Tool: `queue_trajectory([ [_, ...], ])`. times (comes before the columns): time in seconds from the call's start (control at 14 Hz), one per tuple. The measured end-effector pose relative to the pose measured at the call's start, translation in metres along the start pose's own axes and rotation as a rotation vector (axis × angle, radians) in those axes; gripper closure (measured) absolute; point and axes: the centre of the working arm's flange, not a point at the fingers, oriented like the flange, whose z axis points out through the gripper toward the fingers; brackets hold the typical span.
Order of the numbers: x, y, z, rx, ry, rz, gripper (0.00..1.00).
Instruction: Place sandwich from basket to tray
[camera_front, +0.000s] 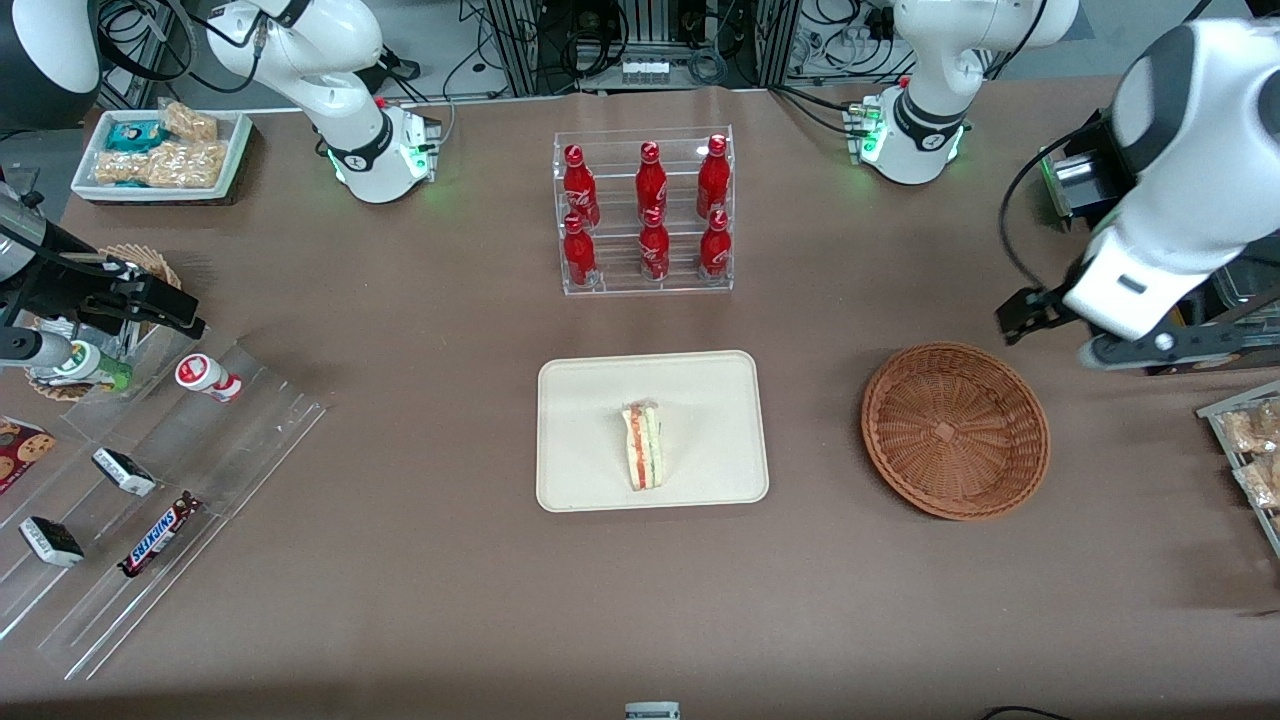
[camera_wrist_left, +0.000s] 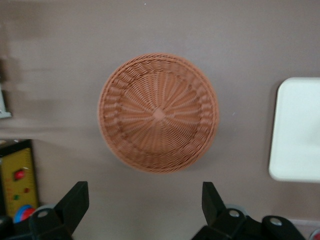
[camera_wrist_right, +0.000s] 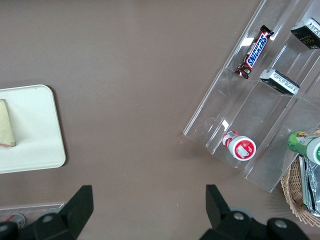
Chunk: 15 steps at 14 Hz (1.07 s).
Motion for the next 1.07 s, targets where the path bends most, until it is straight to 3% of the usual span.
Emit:
queue_trajectory([
  [0.21,-0.019,-0.042,-0.034,-0.032,-0.03,0.1,0.0],
  [0.43,-0.028,-0.053,-0.073,-0.056,-0.004,0.15,0.0],
  [0.64,-0.027,-0.045,-0.077,-0.105,0.006,0.16,0.0],
  [1.07,-0.022,-0.04,-0.069,-0.109,-0.009,0.169,0.0],
])
